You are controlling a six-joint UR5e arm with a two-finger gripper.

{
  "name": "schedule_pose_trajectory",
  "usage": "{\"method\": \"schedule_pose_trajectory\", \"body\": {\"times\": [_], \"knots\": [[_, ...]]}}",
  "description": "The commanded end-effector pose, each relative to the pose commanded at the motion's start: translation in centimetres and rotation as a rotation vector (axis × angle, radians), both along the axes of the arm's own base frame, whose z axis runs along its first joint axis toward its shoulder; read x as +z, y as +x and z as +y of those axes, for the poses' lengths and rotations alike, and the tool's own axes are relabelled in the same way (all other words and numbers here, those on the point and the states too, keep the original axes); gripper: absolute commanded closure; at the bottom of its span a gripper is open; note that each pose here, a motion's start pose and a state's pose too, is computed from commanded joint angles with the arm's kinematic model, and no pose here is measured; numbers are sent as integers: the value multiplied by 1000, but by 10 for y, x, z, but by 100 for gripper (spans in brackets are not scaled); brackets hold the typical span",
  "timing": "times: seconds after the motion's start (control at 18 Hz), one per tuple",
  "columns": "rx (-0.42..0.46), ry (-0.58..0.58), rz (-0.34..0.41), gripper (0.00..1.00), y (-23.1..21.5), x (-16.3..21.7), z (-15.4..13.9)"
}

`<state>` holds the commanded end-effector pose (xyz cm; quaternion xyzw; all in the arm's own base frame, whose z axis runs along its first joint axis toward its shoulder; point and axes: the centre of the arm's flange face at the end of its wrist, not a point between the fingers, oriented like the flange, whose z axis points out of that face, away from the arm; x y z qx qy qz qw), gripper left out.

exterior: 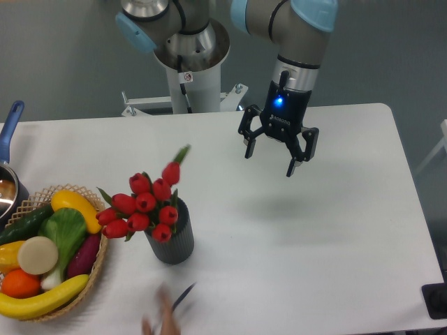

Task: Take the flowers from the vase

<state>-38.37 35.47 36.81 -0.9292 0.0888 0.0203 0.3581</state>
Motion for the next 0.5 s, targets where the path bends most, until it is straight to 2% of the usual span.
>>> {"method": "schedule_pose_trajectory", "body": {"times": [0.28,0.5], "knots": [[-145,110,-31,0,19,-14,29],[-210,129,-56,0,32,-24,53]]}}
